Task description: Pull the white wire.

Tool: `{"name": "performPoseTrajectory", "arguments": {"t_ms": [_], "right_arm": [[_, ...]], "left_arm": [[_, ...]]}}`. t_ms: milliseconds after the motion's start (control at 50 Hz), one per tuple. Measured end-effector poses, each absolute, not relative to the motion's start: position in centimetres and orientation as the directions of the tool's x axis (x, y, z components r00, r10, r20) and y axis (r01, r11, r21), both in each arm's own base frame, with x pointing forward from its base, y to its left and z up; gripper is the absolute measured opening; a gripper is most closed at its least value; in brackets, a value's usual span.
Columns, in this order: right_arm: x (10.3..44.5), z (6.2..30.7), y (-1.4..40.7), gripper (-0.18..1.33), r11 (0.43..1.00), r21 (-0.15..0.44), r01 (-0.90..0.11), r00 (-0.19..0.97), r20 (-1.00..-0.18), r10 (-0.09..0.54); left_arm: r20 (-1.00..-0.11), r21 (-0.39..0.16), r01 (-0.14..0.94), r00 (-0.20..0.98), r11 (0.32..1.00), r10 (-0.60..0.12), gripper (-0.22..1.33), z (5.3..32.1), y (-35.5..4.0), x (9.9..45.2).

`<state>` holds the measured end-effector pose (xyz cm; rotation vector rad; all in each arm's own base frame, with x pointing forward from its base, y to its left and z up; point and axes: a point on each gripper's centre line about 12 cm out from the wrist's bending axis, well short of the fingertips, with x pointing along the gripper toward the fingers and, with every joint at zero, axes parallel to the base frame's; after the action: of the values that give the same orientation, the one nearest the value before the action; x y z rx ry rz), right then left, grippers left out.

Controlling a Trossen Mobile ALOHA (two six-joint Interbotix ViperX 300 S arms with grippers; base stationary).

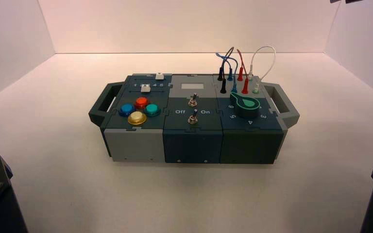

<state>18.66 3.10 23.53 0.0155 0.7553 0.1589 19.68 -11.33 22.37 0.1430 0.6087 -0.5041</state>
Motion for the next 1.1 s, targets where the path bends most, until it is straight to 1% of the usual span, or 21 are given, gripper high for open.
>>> {"name": "performPoseTrajectory", "arguments": {"t_ms": [120, 160, 180, 220, 300, 380, 480, 580, 700, 800, 860, 960, 1100], "right_arm": [[18.5, 23.5, 3.1, 0.8, 0.987, 0.078, -0.138, 0.701, -0.696, 0.153], [18.5, 23.4, 3.2, 0.8, 0.987, 0.086, -0.138, 0.691, -0.706, 0.158], [18.5, 23.4, 3.2, 0.8, 0.987, 0.086, -0.138, 0.691, -0.706, 0.158], [18.4, 23.1, 3.3, 0.79, 0.986, 0.098, -0.136, 0.673, -0.721, 0.164], [18.4, 22.7, 3.6, 0.8, 0.984, 0.111, -0.14, 0.649, -0.74, 0.175], [18.4, 22.0, 4.1, 0.8, 0.98, 0.116, -0.163, 0.606, -0.772, 0.192], [18.4, 20.9, 5.2, 0.8, 0.972, 0.121, -0.204, 0.539, -0.814, 0.214], [18.5, 20.3, 5.8, 0.8, 0.966, 0.124, -0.226, 0.506, -0.833, 0.225], [18.5, 19.9, 6.3, 0.81, 0.96, 0.126, -0.249, 0.481, -0.844, 0.236], [18.4, 19.5, 6.9, 0.9, 0.953, 0.126, -0.276, 0.455, -0.856, 0.246], [18.4, 19.4, 7.0, 0.91, 0.952, 0.128, -0.278, 0.452, -0.857, 0.247], [18.4, 19.0, 7.4, 0.91, 0.947, 0.132, -0.294, 0.426, -0.869, 0.253], [18.5, 18.3, 7.7, 0.91, 0.945, 0.134, -0.299, 0.398, -0.882, 0.251]], "left_arm": [[-0.61, -0.02, 0.551, 0.654, 0.834, -0.447, 0.77, 21.7, -13.0, 19.2], [-0.622, -0.037, 0.571, 0.629, 0.82, -0.466, 0.77, 21.5, -13.8, 19.0], [-0.622, -0.037, 0.571, 0.629, 0.82, -0.466, 0.77, 21.5, -13.8, 19.0], [-0.629, -0.053, 0.6, 0.6, 0.798, -0.493, 0.77, 21.5, -15.1, 18.8], [-0.645, -0.071, 0.631, 0.562, 0.773, -0.518, 0.76, 21.3, -16.5, 18.4], [-0.668, -0.097, 0.662, 0.511, 0.743, -0.542, 0.74, 21.0, -18.5, 18.0], [-0.687, -0.113, 0.684, 0.47, 0.721, -0.554, 0.74, 20.7, -20.2, 17.7], [-0.705, -0.137, 0.711, 0.418, 0.689, -0.572, 0.74, 20.3, -22.6, 17.2], [-0.717, -0.16, 0.72, 0.385, 0.675, -0.581, 0.75, 19.7, -24.2, 16.8], [-0.717, -0.176, 0.721, 0.372, 0.67, -0.589, 0.74, 19.3, -25.3, 16.6], [-0.717, -0.18, 0.721, 0.369, 0.669, -0.591, 0.74, 19.2, -25.4, 16.6], [-0.703, -0.21, 0.719, 0.36, 0.663, -0.613, 0.74, 18.6, -26.6, 16.1], [-0.695, -0.229, 0.723, 0.348, 0.652, -0.63, 0.74, 17.9, -27.5, 15.6]]}}
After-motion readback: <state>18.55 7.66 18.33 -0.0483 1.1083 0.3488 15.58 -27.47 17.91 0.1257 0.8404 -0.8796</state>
